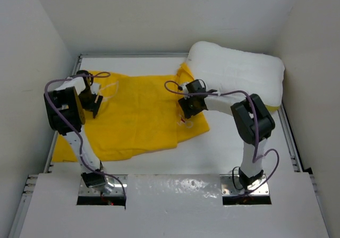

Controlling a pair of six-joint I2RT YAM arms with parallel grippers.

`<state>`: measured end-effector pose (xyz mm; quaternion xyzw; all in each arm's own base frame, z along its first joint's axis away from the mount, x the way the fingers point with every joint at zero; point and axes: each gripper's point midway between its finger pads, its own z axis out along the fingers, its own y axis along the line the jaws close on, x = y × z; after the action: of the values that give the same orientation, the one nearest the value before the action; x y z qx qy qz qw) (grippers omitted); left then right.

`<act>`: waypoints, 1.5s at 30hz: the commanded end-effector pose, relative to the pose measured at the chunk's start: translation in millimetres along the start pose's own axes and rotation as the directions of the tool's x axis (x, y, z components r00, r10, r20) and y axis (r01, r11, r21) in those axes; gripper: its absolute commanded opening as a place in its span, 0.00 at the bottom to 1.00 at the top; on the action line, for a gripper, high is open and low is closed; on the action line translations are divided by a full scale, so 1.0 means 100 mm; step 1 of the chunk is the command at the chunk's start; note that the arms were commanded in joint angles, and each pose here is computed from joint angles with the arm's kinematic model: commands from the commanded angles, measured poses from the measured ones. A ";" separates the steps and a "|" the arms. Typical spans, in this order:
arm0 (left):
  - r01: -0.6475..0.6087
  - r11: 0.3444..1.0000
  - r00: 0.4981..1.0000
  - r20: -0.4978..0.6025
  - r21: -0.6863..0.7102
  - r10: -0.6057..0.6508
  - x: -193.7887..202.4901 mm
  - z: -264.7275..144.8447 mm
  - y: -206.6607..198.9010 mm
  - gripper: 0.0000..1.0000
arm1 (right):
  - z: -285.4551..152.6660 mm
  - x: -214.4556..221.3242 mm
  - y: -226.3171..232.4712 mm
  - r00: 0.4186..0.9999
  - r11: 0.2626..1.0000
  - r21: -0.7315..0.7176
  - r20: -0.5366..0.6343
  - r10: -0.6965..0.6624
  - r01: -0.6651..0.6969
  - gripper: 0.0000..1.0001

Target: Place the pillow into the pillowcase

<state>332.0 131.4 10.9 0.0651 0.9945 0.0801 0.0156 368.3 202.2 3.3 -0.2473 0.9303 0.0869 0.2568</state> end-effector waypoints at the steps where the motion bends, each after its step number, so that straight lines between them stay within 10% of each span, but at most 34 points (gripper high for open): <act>1: 0.012 0.986 0.976 0.215 -0.165 0.024 -0.60 -0.10 0.23 0.72 | 0.02 0.04 0.13 0.999 0.999 -0.004 -0.006 -0.041 0.041 0.53; 4: -0.062 0.971 0.955 0.271 -0.231 0.125 -1.14 -0.10 0.04 0.71 | -0.04 0.30 0.52 0.985 0.977 -0.154 -0.065 -0.161 0.150 0.15; 9: -0.029 0.967 0.920 0.372 -0.254 0.125 -2.18 0.21 0.14 0.71 | -0.35 0.21 1.12 0.929 0.875 -0.328 0.022 -0.370 0.357 0.02; 10: 0.033 0.961 0.861 0.495 -0.276 0.112 -2.66 -0.28 0.32 0.73 | -0.43 0.04 1.22 0.904 0.851 -0.313 0.067 -0.423 0.422 0.01; 12: 0.039 0.967 0.817 0.565 -0.251 0.114 -3.01 -0.34 0.30 0.78 | -0.57 -0.23 1.30 0.890 0.837 -0.302 0.135 -0.436 0.456 0.14; 14: 0.073 0.969 0.605 0.783 -0.237 0.146 -3.47 -1.30 0.27 0.86 | -0.91 -0.76 1.50 0.869 0.817 -0.320 0.299 -0.394 0.480 0.51; 16: -0.022 0.984 0.563 0.811 -0.179 0.160 -3.37 -1.32 -0.04 0.90 | -1.11 -1.10 1.57 0.845 0.831 -0.294 0.420 -0.332 0.473 0.72; 17: -0.055 0.982 0.450 0.873 -0.182 0.187 -3.33 -1.99 -0.18 0.91 | -1.17 -1.27 1.45 0.840 0.870 -0.239 0.458 -0.289 0.430 0.84; 20: -0.176 0.974 0.368 0.908 -0.143 0.200 -3.13 -2.52 -0.59 0.97 | -1.30 -1.62 0.87 0.851 0.961 -0.218 0.524 -0.030 0.168 0.94; 24: -0.521 0.853 0.469 0.830 -0.015 0.301 -2.57 -2.46 -1.59 0.93 | -1.20 -1.80 -0.24 0.876 0.995 -0.029 0.472 0.094 -0.091 0.91; 28: -0.746 0.660 0.529 0.683 0.090 0.504 -1.90 -1.84 -2.45 0.70 | -1.02 -1.64 -1.19 0.918 0.964 0.155 0.367 0.148 -0.218 0.28; 31: -0.731 0.661 0.609 0.604 0.173 0.515 -1.66 -1.43 -2.72 0.75 | -0.93 -1.55 -1.59 0.932 0.955 0.227 0.348 0.104 -0.192 0.95; 37: -0.730 0.674 0.615 0.539 0.113 0.575 -1.57 -1.18 -3.05 0.83 | -0.65 -1.03 -1.64 0.967 0.948 0.256 0.121 -0.224 0.188 0.99; 45: -0.556 0.829 0.735 0.431 -0.058 0.524 -1.68 -0.83 -2.72 0.60 | -0.31 -0.56 -1.75 0.974 0.930 0.305 0.025 -0.225 0.207 0.99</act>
<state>441.1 -178.9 31.6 0.4088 0.8984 -0.0271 0.1584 467.2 73.9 44.0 -0.3052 0.9023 -0.0454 0.3011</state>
